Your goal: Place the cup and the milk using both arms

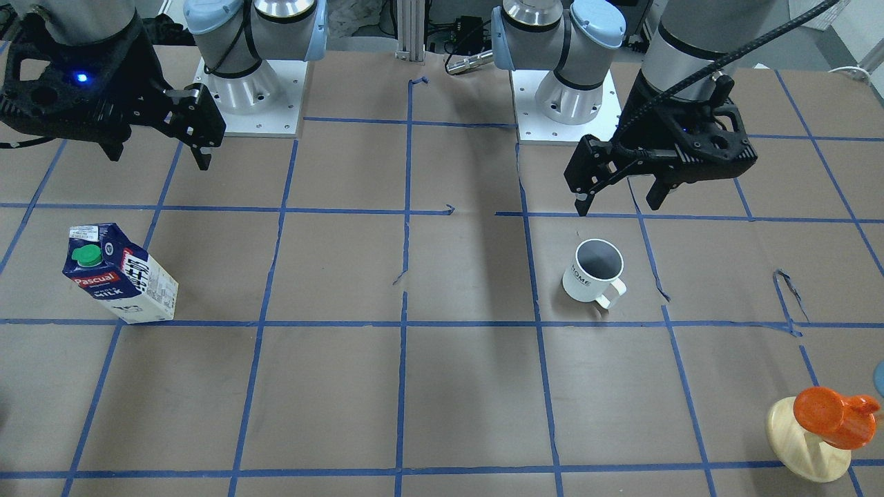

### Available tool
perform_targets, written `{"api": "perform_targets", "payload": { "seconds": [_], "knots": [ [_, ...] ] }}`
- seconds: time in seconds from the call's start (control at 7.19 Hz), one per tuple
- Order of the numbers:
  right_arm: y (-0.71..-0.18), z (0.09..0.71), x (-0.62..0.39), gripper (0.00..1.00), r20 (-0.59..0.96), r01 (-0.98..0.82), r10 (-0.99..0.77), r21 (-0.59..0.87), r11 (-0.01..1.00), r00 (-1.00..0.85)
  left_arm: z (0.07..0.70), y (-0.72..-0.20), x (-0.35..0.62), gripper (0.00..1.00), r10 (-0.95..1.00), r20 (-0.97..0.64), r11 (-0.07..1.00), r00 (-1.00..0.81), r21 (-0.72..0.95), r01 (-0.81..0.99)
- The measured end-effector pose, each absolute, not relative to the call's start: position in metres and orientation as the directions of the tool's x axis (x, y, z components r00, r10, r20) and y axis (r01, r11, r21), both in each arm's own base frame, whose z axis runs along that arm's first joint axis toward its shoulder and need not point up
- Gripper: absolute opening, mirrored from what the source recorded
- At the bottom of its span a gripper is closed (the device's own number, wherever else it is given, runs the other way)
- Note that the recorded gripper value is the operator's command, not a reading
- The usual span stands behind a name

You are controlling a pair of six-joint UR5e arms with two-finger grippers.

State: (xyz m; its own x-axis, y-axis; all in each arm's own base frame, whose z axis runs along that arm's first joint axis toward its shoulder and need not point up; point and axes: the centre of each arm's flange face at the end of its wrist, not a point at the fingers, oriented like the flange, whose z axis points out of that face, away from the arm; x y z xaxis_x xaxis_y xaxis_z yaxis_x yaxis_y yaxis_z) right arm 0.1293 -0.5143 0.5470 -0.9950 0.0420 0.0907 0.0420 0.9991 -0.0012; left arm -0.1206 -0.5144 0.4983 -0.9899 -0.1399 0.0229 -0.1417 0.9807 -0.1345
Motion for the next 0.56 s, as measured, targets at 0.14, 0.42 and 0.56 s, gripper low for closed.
{"api": "perform_targets", "payload": {
  "seconds": [0.14, 0.42, 0.56],
  "knots": [
    [-0.5142, 0.5468, 0.1293, 1.0, 0.091, 0.042, 0.042, -0.001, 0.999, -0.995, 0.4982, -0.5144, -0.1206, 1.0, -0.14, 0.023, 0.981, -0.99, -0.134, -0.142],
    [-0.5141, 0.5467, 0.1294, 1.0, 0.089, 0.042, 0.042, 0.0, 0.999, -0.995, 0.4964, -0.5157, -0.1212, 1.0, -0.139, 0.023, 0.981, -0.99, -0.131, -0.141],
    [-0.5149, 0.5461, 0.1304, 1.0, 0.08, 0.042, 0.042, -0.001, 0.999, -0.996, 0.4961, -0.516, -0.1212, 1.0, -0.139, 0.022, 0.981, -0.99, -0.13, -0.14]
  ]
}}
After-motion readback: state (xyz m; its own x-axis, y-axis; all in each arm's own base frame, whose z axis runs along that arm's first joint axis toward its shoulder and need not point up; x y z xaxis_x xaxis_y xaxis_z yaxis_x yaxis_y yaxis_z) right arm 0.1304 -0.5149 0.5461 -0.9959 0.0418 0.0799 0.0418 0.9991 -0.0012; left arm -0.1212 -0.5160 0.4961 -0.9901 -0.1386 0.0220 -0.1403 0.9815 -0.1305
